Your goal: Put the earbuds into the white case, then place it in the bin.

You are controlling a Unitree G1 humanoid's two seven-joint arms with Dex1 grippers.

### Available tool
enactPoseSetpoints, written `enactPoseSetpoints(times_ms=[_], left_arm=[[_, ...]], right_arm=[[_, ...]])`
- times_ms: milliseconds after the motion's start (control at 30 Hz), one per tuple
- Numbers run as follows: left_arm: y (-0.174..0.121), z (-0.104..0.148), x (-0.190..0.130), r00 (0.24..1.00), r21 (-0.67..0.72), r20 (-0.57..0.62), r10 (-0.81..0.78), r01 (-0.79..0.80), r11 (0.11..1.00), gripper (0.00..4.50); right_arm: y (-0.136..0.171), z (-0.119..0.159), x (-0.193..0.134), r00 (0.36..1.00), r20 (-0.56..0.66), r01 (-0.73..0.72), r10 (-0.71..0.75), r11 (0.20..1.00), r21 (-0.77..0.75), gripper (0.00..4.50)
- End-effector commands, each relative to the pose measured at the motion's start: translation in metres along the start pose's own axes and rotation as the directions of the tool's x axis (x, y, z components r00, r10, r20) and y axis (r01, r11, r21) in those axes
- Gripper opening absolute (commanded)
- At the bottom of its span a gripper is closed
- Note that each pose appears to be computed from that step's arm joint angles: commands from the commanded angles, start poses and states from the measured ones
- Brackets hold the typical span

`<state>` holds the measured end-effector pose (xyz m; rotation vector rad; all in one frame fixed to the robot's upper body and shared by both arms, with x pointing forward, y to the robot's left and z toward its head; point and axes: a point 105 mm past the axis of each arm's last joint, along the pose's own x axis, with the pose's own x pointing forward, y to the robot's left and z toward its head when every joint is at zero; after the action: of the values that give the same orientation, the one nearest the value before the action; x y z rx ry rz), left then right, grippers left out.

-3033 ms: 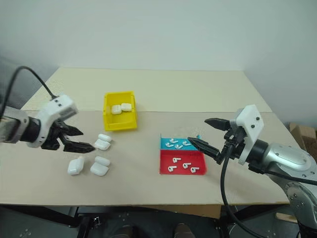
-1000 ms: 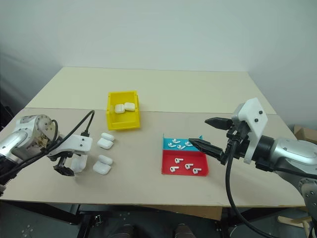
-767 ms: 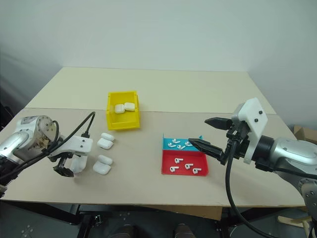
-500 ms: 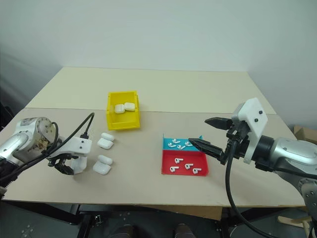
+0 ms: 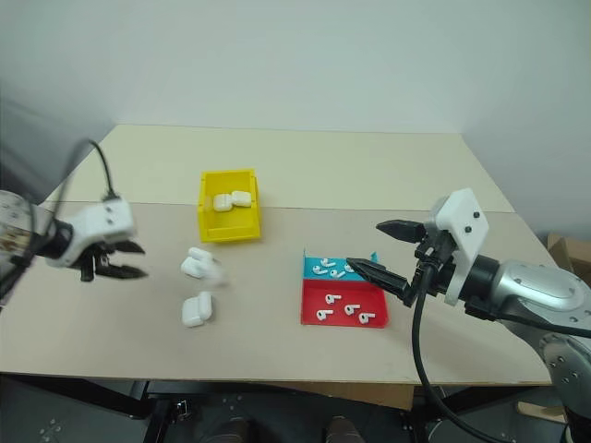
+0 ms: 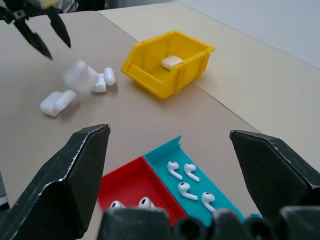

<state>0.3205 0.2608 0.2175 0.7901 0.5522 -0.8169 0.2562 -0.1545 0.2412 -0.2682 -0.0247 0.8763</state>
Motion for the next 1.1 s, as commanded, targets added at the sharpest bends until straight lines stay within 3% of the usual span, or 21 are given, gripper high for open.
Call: enactPoseSetpoints(times_ms=[33, 100, 333, 667, 767, 900, 1000, 1100], left_arm=[[0.005, 0.039, -0.035, 0.944, -0.106, 0.304, 0.129, -0.101, 0.989, 2.70], [0.001, 0.053, -0.042, 0.878, -0.199, 0.437, 0.198, -0.121, 0.973, 2.70], [-0.017, 0.057, -0.027, 0.872, -0.203, 0.466, 0.152, -0.061, 0.977, 2.70], [-0.016, 0.043, -0.032, 0.927, -0.150, 0.374, 0.028, 0.031, 0.988, 2.70], [-0.021, 0.021, -0.038, 0.949, -0.079, 0.314, -0.007, 0.034, 0.996, 2.70], [-0.029, -0.015, -0.040, 0.985, 0.059, 0.150, -0.082, 0.074, 0.996, 2.70], [-0.032, -0.019, -0.039, 0.982, 0.097, 0.121, -0.142, 0.131, 0.987, 3.25], [-0.039, -0.013, -0.034, 0.972, 0.156, 0.100, -0.215, 0.198, 0.968, 4.22]], right_arm=[[-0.005, 0.010, 0.003, 0.998, 0.066, 0.025, -0.021, 0.998, -0.061, 4.50], [-0.007, 0.011, 0.007, 0.995, 0.089, 0.040, -0.034, 0.997, -0.068, 4.50], [-0.007, 0.016, 0.014, 0.989, 0.141, 0.058, -0.046, 0.995, -0.078, 4.50], [-0.006, 0.013, 0.014, 0.988, 0.144, 0.069, -0.059, 0.995, -0.067, 4.50], [-0.003, 0.011, 0.015, 0.988, 0.146, 0.063, -0.055, 0.996, -0.055, 4.50], [0.001, 0.008, 0.017, 0.988, 0.148, 0.053, -0.046, 0.998, -0.041, 4.50], [0.003, 0.007, 0.020, 0.987, 0.153, 0.046, -0.040, 0.999, -0.030, 4.50], [0.007, 0.006, 0.021, 0.987, 0.157, 0.036, -0.032, 0.999, -0.021, 4.50]])
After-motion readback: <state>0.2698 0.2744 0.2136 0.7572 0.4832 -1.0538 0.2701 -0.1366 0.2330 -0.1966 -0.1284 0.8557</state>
